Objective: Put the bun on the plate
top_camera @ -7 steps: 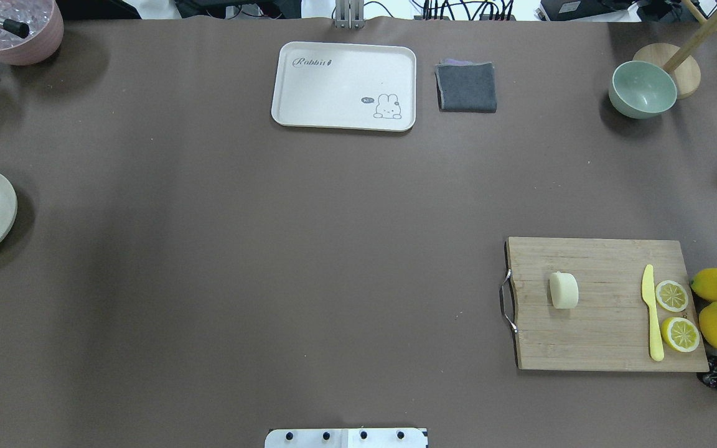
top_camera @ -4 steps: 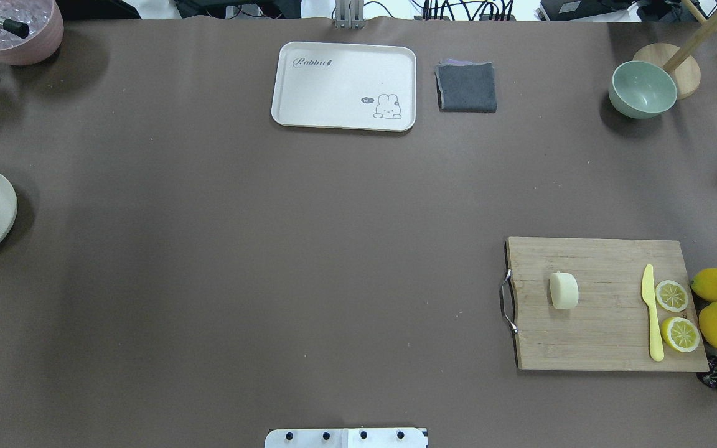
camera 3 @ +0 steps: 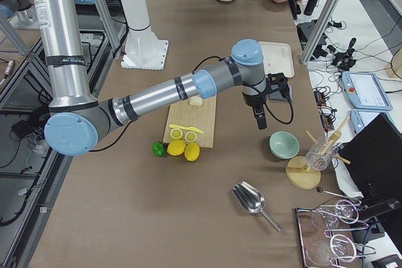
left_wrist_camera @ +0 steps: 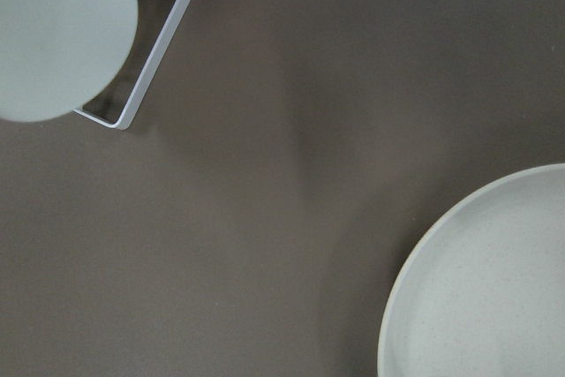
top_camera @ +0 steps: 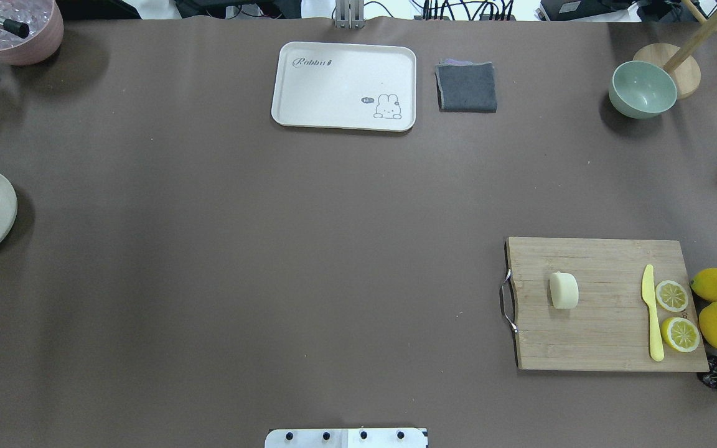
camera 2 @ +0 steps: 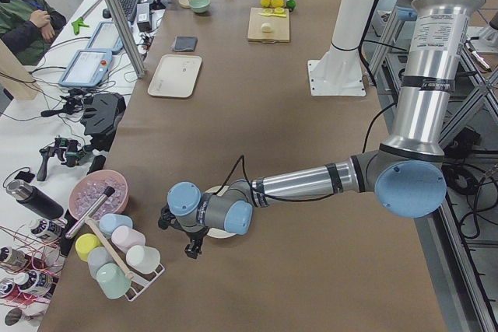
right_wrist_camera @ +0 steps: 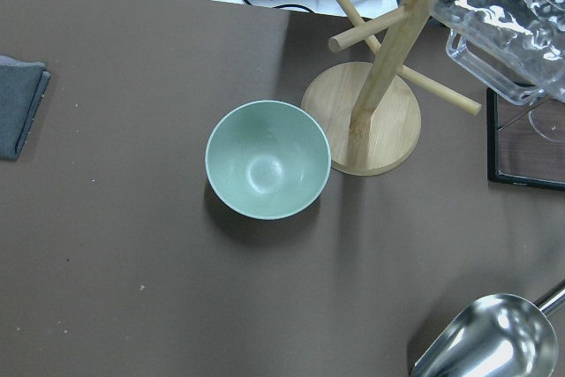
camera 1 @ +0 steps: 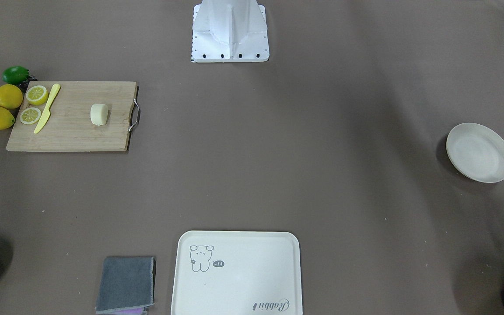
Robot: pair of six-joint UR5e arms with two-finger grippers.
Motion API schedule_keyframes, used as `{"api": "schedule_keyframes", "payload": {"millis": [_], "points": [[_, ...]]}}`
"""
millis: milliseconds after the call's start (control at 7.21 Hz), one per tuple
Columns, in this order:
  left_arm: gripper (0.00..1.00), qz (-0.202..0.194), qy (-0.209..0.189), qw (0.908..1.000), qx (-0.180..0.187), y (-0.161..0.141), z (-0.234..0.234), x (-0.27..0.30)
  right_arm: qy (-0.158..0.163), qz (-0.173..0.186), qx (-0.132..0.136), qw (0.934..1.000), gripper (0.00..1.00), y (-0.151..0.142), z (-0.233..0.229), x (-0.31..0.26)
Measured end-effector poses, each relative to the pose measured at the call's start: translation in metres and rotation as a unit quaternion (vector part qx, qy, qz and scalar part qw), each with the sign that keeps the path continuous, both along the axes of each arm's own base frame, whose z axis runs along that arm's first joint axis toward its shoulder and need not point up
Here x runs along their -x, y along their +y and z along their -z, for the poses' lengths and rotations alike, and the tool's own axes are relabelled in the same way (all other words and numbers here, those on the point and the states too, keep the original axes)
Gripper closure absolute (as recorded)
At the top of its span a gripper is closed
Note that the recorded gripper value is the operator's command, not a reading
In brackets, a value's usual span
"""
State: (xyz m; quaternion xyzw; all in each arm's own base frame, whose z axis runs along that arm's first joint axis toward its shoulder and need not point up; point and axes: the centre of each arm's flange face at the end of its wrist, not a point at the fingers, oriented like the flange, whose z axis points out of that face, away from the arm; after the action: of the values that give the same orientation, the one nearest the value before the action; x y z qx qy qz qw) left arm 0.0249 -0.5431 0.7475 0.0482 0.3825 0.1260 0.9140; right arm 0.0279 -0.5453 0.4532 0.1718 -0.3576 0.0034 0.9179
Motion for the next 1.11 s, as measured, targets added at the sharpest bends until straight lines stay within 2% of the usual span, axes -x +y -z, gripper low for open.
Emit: {"api": "schedule_keyframes", "payload": {"millis": [139, 416, 693, 832, 971, 1109], "points": [[0.09, -0.012, 0.0, 0.9999, 0.0, 0.001, 0.0, -0.014, 0.001, 0.0, -0.002, 1.0, 0.0, 0.001, 0.002, 0.0], [0.18, -0.035, 0.0, 0.9994, 0.001, 0.003, -0.002, -0.038, 0.003, -0.002, -0.004, 1.0, 0.0, 0.002, 0.003, -0.001], [0.18, -0.045, -0.002, 0.999, 0.006, 0.007, -0.008, -0.048, 0.004, -0.002, -0.005, 1.0, 0.0, 0.002, 0.003, -0.001], [0.26, -0.048, -0.003, 0.9988, 0.007, 0.01, -0.014, -0.051, 0.004, -0.003, -0.006, 1.0, 0.0, 0.003, 0.005, -0.001], [0.7, -0.052, -0.003, 0.9986, 0.006, 0.012, -0.019, -0.055, 0.004, -0.003, -0.008, 1.0, 0.0, 0.004, 0.007, -0.001], [1.0, -0.055, -0.002, 0.9985, 0.007, 0.013, -0.022, -0.059, 0.005, -0.003, -0.009, 0.9999, 0.0, 0.005, 0.007, -0.001]]}}
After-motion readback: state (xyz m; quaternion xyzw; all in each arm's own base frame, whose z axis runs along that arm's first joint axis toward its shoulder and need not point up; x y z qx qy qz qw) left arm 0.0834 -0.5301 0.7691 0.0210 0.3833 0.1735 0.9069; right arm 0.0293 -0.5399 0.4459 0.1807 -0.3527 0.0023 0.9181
